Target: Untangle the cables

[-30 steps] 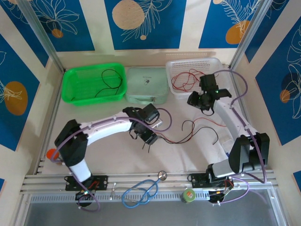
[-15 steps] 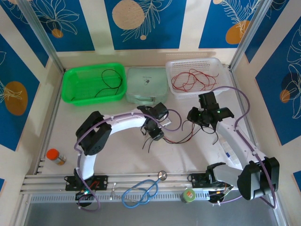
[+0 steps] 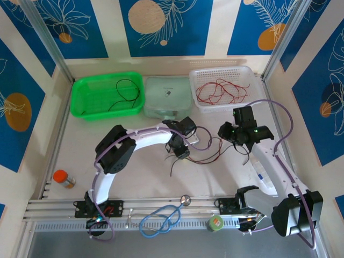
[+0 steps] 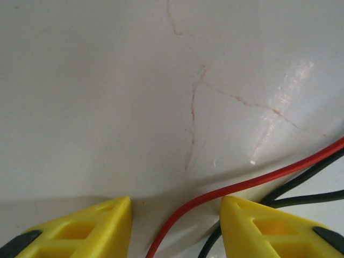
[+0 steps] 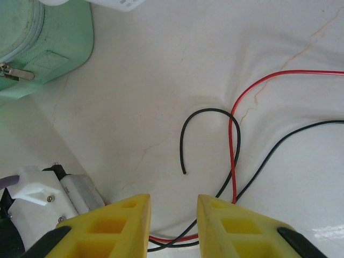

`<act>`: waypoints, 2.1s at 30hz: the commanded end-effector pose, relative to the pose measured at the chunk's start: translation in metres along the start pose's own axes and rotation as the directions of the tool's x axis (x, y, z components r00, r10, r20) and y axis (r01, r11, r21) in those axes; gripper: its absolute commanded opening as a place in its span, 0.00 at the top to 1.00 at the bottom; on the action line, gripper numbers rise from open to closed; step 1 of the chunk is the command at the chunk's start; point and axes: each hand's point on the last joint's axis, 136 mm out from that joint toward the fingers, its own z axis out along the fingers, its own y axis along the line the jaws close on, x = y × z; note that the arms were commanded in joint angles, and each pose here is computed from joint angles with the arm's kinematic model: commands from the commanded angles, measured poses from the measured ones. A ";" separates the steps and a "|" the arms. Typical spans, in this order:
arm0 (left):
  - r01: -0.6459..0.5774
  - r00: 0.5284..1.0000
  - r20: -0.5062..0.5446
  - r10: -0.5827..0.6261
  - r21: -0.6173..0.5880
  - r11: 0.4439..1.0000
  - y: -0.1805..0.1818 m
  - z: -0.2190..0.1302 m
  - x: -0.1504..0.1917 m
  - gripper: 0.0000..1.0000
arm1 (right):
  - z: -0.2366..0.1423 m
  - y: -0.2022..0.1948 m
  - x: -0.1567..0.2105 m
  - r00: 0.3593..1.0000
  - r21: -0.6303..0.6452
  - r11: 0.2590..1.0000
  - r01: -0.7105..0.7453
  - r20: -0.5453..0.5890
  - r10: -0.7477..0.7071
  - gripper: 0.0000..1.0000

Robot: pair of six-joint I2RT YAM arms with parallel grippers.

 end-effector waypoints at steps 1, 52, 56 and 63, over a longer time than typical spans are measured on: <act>-0.026 0.999 -0.041 0.026 0.010 1.000 0.002 0.010 0.008 0.56 | -0.004 -0.005 0.007 1.000 0.001 1.000 -0.014 -0.011 0.014 0.71; 0.209 0.823 0.558 -0.102 -0.131 0.969 0.008 -0.293 -0.041 1.00 | 0.034 0.059 0.066 0.919 -0.295 0.879 -0.375 -0.243 0.311 0.48; 0.211 0.815 0.570 -0.103 -0.126 0.969 0.007 -0.299 -0.040 1.00 | 0.039 0.081 0.061 0.859 -0.386 0.768 -0.511 -0.269 0.436 0.46; 0.207 0.808 0.579 -0.105 -0.113 0.972 0.004 -0.302 -0.040 1.00 | 0.014 0.115 0.054 0.863 -0.467 0.726 -0.505 -0.260 0.433 0.45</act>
